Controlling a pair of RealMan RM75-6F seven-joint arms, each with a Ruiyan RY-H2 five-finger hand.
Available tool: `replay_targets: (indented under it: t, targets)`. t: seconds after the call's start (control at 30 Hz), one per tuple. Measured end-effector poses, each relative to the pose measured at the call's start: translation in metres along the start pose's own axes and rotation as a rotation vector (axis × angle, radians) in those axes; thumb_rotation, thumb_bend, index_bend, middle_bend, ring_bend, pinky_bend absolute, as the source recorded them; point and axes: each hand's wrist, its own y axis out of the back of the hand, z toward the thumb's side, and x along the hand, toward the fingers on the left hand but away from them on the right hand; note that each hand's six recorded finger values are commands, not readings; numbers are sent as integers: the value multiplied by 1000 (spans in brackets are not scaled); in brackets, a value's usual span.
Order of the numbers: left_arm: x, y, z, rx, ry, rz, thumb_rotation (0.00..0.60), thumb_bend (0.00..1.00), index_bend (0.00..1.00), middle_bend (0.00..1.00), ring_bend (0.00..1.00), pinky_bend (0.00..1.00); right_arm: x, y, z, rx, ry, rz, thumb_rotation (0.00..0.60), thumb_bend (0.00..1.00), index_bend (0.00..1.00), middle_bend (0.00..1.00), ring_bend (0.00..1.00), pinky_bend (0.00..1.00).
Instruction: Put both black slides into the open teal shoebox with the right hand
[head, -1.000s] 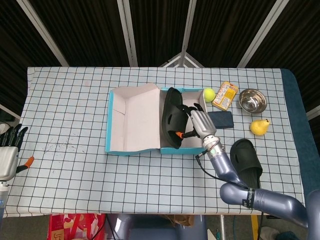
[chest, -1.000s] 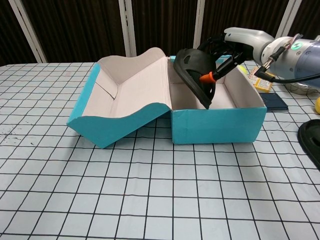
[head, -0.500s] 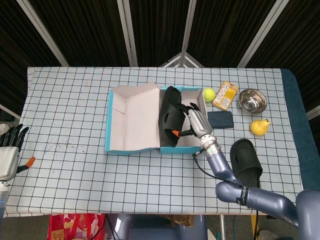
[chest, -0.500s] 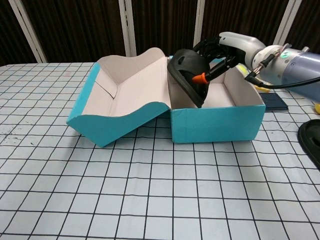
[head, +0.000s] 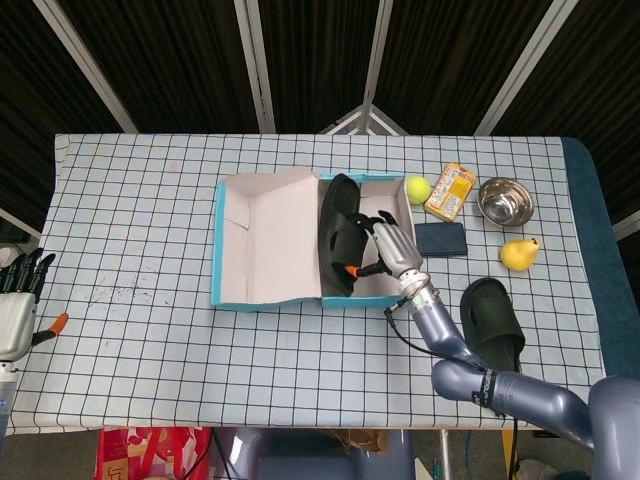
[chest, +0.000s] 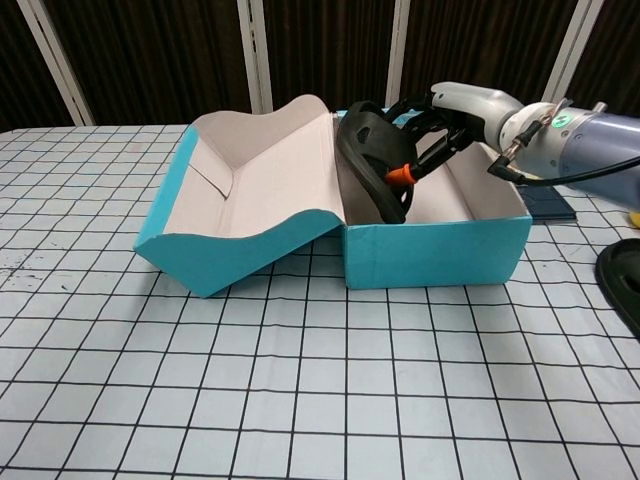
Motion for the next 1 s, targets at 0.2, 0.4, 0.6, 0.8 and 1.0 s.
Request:
replay_targets:
  t: [0.2,0.4,0.6,0.8,1.0]
  targets:
    - [0,0,-1,-6,2,-5,600,357,73,0,0,110,3,12,9,22,-18,11,600,466,751,490,238,0]
    - [0,0,1,-7,-3,-5,600,357,73,0,0,109,4,24,16,43,-46,15,600,468,761,501,248,0]
    - [0,0,0,-8,0,-7,600,358,73,0,0,110,3,30,18,54,-75,22,600,468,761,501,250,0]
    - [0,0,0,-8,1,-6,600,358,73,0,0,109,2,32,22,49,-87,32,600,477,761,509,255,0]
    - [0,0,-1,-9,1,-6,600,358,73,0,0,110,2,36,25,39,-95,34,600,482,761,518,265,0]
